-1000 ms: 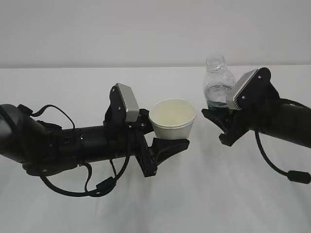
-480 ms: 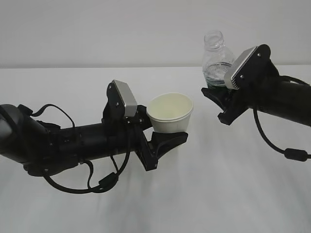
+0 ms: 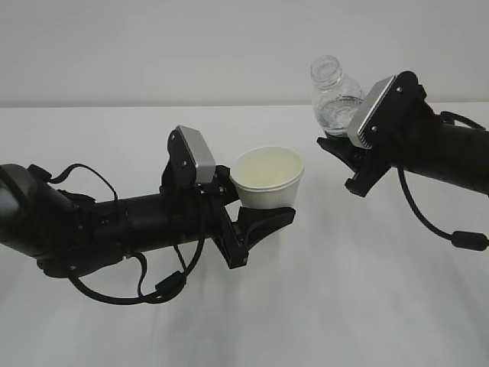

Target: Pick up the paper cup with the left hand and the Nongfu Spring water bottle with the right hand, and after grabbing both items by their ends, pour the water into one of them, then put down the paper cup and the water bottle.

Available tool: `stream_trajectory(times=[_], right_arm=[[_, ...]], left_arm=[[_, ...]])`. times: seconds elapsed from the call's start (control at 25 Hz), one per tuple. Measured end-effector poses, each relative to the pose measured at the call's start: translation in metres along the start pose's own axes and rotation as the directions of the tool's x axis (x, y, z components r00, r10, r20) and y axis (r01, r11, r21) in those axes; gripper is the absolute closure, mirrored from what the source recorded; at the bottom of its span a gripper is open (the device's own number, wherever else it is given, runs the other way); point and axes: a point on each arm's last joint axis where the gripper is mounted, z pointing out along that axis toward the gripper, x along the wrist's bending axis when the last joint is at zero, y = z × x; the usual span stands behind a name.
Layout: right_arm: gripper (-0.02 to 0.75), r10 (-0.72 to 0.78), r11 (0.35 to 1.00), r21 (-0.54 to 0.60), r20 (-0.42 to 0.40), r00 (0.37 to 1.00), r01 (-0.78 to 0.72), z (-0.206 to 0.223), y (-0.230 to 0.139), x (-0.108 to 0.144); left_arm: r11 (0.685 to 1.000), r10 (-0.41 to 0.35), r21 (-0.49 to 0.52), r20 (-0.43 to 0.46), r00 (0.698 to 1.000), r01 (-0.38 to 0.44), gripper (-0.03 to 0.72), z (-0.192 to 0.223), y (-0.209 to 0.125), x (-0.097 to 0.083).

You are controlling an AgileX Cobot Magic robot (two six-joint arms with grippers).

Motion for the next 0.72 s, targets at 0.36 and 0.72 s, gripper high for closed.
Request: stream_trajectory(times=[0.36, 0.72], right_arm=[[0.286, -0.11, 0.994, 0.0, 0.0, 0.994, 0.11, 0.0, 0.0, 0.0], [0.287, -0.223, 0.975, 0.001, 0.002, 0.975, 0.223, 0.0, -0.0001, -0.0002]], left_arm=[[1.0, 0.016, -0.011, 0.009, 1.0, -0.016, 0.223, 0.0028, 0.0035, 0.0015], [0.999, 0.025, 0.023, 0.022, 0.999, -0.026, 0.225, 0.0031, 0.0007, 0.0007]])
